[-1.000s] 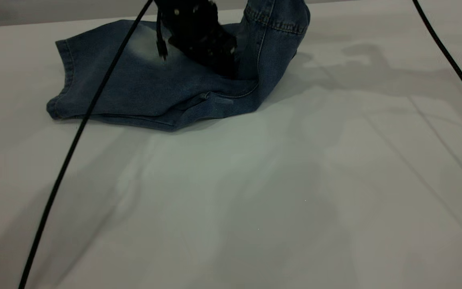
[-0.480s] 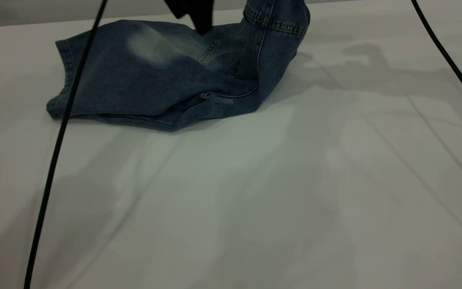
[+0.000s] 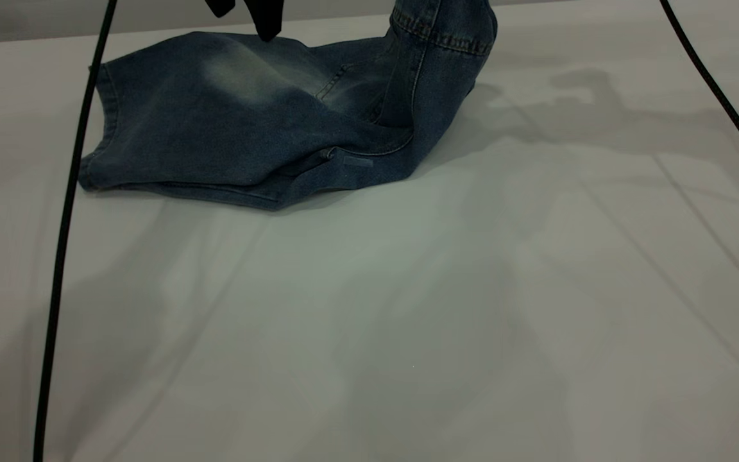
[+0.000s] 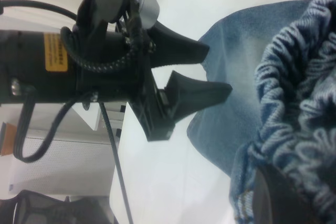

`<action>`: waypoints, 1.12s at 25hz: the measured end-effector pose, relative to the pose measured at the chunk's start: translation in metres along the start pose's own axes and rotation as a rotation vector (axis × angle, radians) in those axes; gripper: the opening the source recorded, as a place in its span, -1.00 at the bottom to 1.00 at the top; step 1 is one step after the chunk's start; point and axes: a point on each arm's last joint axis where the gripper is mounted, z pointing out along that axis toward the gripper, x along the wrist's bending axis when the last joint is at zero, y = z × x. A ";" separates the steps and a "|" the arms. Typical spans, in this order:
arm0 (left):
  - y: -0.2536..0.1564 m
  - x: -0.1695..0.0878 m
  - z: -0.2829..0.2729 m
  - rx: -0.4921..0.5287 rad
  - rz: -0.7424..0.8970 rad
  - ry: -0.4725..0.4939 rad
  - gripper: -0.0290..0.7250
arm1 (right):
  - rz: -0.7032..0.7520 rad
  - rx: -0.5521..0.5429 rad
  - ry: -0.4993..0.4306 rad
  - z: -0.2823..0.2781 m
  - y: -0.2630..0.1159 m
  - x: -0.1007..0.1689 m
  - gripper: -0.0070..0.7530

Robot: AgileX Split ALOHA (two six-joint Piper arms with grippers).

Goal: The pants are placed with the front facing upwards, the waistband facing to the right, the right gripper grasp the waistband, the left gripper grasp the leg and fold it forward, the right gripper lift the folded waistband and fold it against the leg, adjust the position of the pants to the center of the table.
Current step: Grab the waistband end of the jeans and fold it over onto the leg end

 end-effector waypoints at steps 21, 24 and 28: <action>-0.029 -0.004 0.067 0.162 0.003 -0.039 0.45 | 0.008 0.004 0.034 -0.001 0.000 0.002 -0.85; -0.030 -0.003 0.069 0.161 0.000 -0.042 0.45 | 0.014 0.002 0.053 -0.001 0.000 0.004 -0.85; -0.030 -0.001 0.069 0.159 -0.004 -0.040 0.45 | 0.029 0.000 0.118 0.000 0.000 0.011 -0.85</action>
